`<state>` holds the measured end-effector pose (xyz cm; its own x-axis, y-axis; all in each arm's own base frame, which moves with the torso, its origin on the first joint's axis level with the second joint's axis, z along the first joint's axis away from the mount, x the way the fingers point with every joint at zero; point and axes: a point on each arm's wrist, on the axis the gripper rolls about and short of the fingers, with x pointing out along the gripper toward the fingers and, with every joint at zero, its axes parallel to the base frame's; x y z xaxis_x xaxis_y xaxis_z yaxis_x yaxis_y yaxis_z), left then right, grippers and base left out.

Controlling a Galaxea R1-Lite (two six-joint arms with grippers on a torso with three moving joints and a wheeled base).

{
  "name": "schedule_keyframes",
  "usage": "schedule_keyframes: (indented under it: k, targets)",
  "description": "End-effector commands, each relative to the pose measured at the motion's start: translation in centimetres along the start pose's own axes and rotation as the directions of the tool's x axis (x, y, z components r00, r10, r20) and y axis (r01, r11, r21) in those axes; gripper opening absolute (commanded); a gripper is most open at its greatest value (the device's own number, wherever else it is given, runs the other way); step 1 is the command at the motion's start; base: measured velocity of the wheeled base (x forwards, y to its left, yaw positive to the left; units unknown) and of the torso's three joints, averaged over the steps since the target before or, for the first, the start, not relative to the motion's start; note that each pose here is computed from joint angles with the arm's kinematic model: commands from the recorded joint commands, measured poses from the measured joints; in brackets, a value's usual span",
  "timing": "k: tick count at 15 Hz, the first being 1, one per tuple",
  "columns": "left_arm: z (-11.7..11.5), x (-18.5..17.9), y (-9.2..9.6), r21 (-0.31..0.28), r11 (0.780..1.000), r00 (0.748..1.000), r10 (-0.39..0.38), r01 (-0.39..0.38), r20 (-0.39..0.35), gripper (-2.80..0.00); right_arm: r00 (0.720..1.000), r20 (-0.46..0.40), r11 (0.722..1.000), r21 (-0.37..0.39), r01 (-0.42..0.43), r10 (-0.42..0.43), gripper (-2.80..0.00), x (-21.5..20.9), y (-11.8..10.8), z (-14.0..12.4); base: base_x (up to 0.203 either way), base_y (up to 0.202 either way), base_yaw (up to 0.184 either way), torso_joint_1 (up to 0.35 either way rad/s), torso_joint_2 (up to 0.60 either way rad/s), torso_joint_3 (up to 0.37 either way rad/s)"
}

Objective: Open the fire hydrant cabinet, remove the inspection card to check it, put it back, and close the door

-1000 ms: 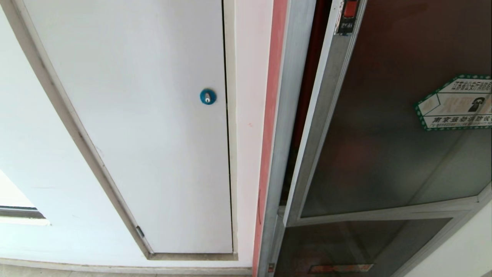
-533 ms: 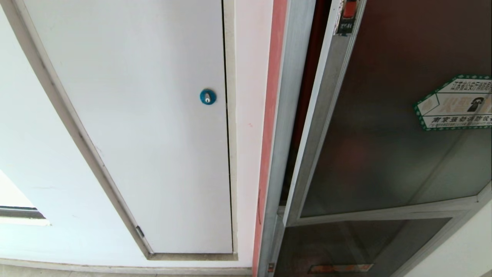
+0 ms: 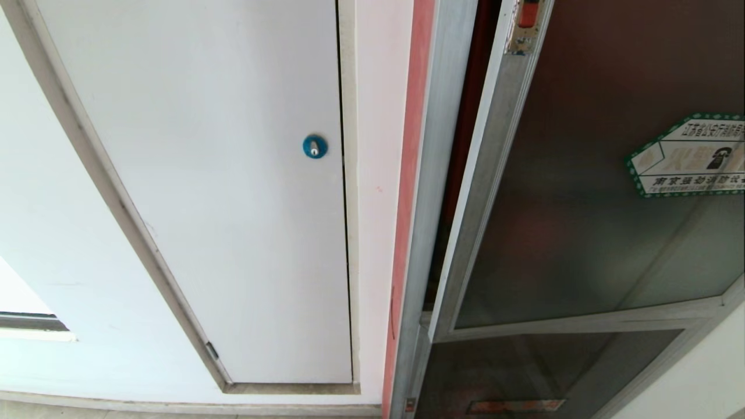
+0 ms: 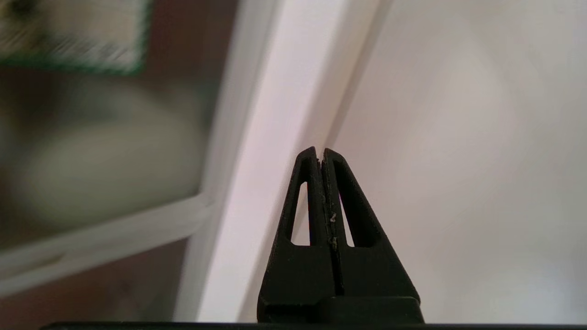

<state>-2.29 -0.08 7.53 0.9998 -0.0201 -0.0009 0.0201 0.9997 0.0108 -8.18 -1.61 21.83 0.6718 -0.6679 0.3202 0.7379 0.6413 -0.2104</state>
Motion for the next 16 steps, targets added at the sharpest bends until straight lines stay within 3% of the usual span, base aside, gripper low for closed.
schedule_keyframes:
  k: [1,2,3,5,6,7,11,16]
  targets:
    - [0.0,0.0,0.0,0.000,1.000,1.000,0.000,0.000,-0.001,-2.80,0.998,0.004,0.998,0.012,-0.060,0.060,-2.80,-0.9,1.0,-3.0,0.000,0.000,0.000,0.000,0.00,0.000]
    - [0.0,0.0,0.0,0.000,1.000,1.000,0.000,0.000,-0.001,-2.80,0.990,-0.003,0.988,0.059,-0.140,0.140,-2.80,-0.8,2.1,-4.4,0.000,0.000,0.000,0.000,0.00,0.000]
    - [0.0,0.0,0.0,0.000,1.000,1.000,0.000,0.000,-0.001,-2.80,0.967,0.005,0.953,0.170,-0.252,0.255,-2.80,-0.8,3.3,-5.7,0.000,0.000,0.000,0.000,0.00,0.000]
    - [0.0,0.0,0.0,0.000,1.000,1.000,0.000,0.000,-0.001,-2.80,0.879,0.024,0.817,0.359,-0.452,0.476,-2.80,-0.9,5.1,-7.8,0.000,0.000,0.000,0.000,0.00,0.000]
    - [0.0,0.0,0.0,0.000,1.000,1.000,0.000,0.000,-0.001,-2.80,0.838,0.012,0.768,0.394,-0.506,0.546,-2.80,-1.0,5.9,-8.9,0.000,0.000,0.000,0.000,0.00,0.000]
    - [0.0,0.0,0.0,0.000,1.000,1.000,0.000,0.000,-0.001,-2.80,0.811,-0.002,0.742,0.405,-0.534,0.585,-2.80,-1.1,6.5,-9.8,0.000,0.000,0.000,0.000,0.00,0.000]
    - [0.0,0.0,0.0,0.000,1.000,1.000,0.000,0.000,-0.001,-2.80,0.750,0.001,0.684,0.409,-0.604,0.661,-2.80,-1.2,8.0,-12.0,0.000,0.000,0.000,0.000,0.00,0.000]
    - [0.0,0.0,0.0,0.000,1.000,1.000,0.000,0.000,-0.001,-2.80,0.707,-0.059,0.670,0.383,-0.636,0.704,-2.80,-1.5,8.3,-12.8,0.000,0.000,0.000,0.000,0.00,0.000]
